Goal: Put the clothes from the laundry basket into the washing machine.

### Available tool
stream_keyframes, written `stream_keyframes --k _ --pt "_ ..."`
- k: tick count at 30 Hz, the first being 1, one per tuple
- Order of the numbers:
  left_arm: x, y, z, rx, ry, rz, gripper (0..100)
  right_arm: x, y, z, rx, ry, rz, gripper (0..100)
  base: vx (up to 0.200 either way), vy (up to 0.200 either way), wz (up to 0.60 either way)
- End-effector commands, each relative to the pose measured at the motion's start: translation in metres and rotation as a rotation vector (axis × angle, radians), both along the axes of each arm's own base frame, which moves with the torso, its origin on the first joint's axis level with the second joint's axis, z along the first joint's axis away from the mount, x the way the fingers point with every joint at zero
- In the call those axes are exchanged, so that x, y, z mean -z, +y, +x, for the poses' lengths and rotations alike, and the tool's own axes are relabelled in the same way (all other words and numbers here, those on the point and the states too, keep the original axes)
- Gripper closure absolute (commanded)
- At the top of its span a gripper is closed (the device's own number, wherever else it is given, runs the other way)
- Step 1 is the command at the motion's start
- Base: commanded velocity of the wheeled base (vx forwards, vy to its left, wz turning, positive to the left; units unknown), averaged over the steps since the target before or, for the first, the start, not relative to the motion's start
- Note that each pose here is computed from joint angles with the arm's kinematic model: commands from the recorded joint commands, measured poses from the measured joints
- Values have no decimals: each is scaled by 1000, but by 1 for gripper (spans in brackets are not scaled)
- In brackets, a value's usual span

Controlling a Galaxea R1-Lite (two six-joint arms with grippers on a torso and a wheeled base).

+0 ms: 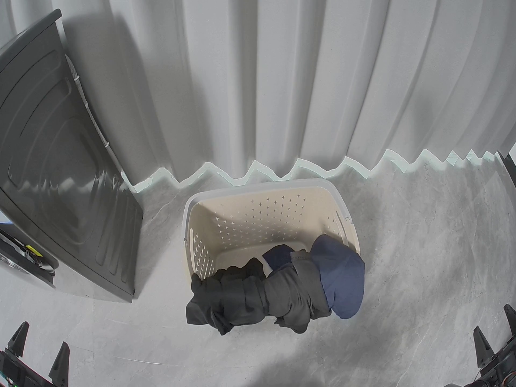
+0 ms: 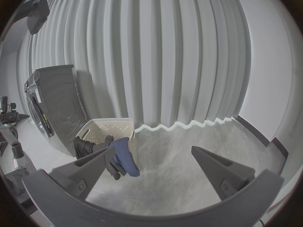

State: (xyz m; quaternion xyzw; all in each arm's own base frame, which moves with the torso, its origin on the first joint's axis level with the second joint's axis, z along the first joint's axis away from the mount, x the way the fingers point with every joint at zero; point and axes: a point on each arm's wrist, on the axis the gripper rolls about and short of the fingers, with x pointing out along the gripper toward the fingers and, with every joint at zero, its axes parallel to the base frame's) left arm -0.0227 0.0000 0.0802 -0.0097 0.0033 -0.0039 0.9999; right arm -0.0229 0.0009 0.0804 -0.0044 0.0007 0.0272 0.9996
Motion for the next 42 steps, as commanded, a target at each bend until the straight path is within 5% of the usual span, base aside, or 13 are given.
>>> stream_keyframes --k 1,30,42 --pt "5 0 0 0 -2 -1 0 4 0 0 -2 -2 0 0 0 0 0" --pt "4 0 0 1 -4 -1 0 4 0 0 -1 -2 0 0 -62 0 0" --pt "5 0 0 1 0 -1 0 4 0 0 -1 -2 0 0 0 200 0"
